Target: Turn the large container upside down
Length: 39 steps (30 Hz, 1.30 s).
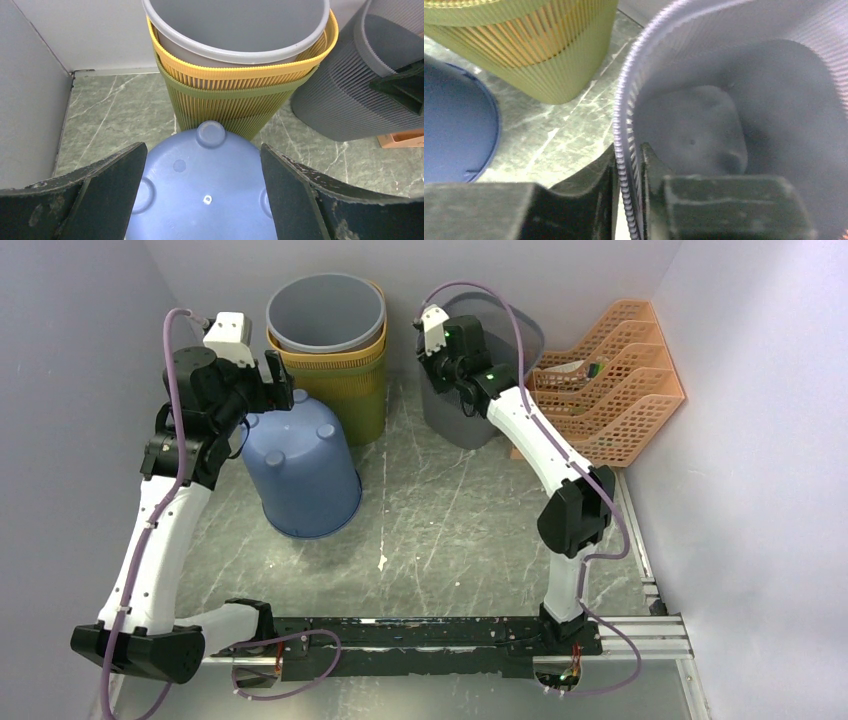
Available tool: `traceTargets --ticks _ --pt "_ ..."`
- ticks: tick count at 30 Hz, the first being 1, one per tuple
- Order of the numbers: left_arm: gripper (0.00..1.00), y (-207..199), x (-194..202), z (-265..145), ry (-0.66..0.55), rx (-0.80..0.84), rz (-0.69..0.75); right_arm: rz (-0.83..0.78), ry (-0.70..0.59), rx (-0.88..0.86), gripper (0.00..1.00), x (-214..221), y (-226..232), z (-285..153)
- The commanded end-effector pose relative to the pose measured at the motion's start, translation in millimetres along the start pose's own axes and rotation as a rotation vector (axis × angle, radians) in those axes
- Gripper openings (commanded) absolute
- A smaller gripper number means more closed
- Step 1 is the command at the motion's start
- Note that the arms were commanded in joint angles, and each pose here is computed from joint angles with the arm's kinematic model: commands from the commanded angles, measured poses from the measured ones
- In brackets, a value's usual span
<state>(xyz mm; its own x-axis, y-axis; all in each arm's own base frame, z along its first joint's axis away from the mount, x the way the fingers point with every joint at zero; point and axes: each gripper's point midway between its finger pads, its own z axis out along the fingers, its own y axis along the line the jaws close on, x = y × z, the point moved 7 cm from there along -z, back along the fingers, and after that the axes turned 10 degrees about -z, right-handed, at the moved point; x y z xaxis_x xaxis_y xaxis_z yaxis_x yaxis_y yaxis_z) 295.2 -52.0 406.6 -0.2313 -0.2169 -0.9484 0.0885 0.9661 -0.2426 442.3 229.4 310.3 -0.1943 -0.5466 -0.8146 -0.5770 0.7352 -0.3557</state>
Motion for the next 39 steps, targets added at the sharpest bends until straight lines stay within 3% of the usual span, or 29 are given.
traceTargets --ticks 1,5,8,12,18,23,29,39 --pt "0.95 -4 -8 -8 -0.041 0.021 0.006 0.063 0.01 -0.053 0.11 10 -4 -11" --pt "0.95 -4 -10 -12 -0.05 0.016 0.007 0.108 -0.017 -0.094 0.01 5 -1 -18" --pt "0.95 -3 -12 -15 -0.058 0.013 0.01 0.172 -0.085 -0.161 0.0 -6 6 -34" --pt "0.96 -3 -16 -18 -0.066 0.006 0.012 0.32 -0.333 -0.292 0.0 -43 19 -83" --pt "0.95 -5 -21 -24 -0.079 0.016 0.004 0.525 -0.556 -0.358 0.0 -51 37 -147" --pt "0.95 -6 -26 -28 -0.088 0.017 0.007 0.687 -0.615 -0.29 0.0 -24 46 -185" --pt "0.95 -8 -31 -35 -0.105 0.031 0.001 0.819 -0.597 -0.212 0.0 26 59 -213" --pt "0.95 -10 -34 -42 -0.105 0.038 0.001 0.992 -0.64 -0.407 0.0 64 99 -211"
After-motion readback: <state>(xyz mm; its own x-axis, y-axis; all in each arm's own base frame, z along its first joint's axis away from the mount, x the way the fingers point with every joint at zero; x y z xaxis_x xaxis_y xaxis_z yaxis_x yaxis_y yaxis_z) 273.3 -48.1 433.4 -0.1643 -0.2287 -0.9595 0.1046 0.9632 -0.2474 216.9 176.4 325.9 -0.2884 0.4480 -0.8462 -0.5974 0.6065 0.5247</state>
